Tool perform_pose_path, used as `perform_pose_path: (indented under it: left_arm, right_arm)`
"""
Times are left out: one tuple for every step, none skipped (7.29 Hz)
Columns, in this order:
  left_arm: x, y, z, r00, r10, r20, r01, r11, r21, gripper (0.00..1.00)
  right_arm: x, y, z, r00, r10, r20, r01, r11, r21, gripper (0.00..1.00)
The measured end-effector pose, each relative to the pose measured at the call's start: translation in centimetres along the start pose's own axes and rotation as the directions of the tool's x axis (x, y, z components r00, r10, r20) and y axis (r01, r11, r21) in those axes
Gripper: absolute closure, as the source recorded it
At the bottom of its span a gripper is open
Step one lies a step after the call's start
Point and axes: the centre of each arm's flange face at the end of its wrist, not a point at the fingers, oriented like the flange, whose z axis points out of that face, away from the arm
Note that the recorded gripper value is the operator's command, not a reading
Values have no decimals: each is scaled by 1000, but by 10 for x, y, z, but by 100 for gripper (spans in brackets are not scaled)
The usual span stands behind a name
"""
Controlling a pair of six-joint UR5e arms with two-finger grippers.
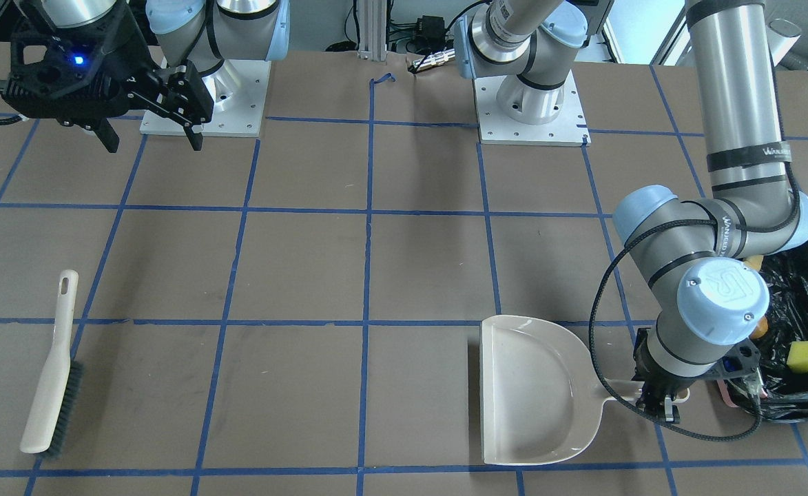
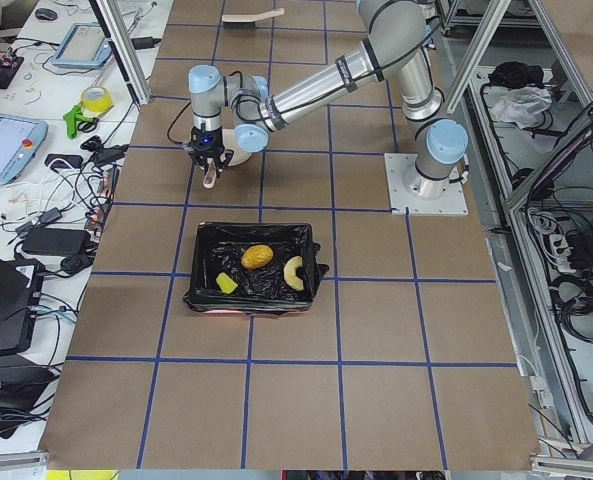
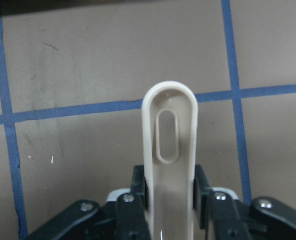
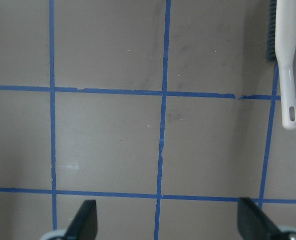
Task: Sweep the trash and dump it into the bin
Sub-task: 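Swing the beige dustpan away from the bin and lower it with the left gripper, then set the dustpan flat on the table with the left gripper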
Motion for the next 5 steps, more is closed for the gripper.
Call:
perform_pose_path:
  left_arm:
    - [5,0,2,1000,-2,-2,2,1000,1,100]
    - [9,-1,4,1000,-3,-4,3,1000,2,100]
    - [12,-1,8,1000,-4,-2,4,1000,1,100]
    - [13,-1,11,1000,-7,0,7,1000,1,100]
    - [13,0,12,1000,-14,2,14,1000,0,100]
  right_arm:
    - [0,0,0,1000,-1,0,1,1000,1,0]
    - [0,0,0,1000,-2,0,2,1000,0,0]
    - [0,0,0,1000,-2,0,2,1000,1,0]
    - [1,0,0,1000,-4,1,4,1000,1,0]
    - [1,0,-1,1000,-5,1,5,1000,2,0]
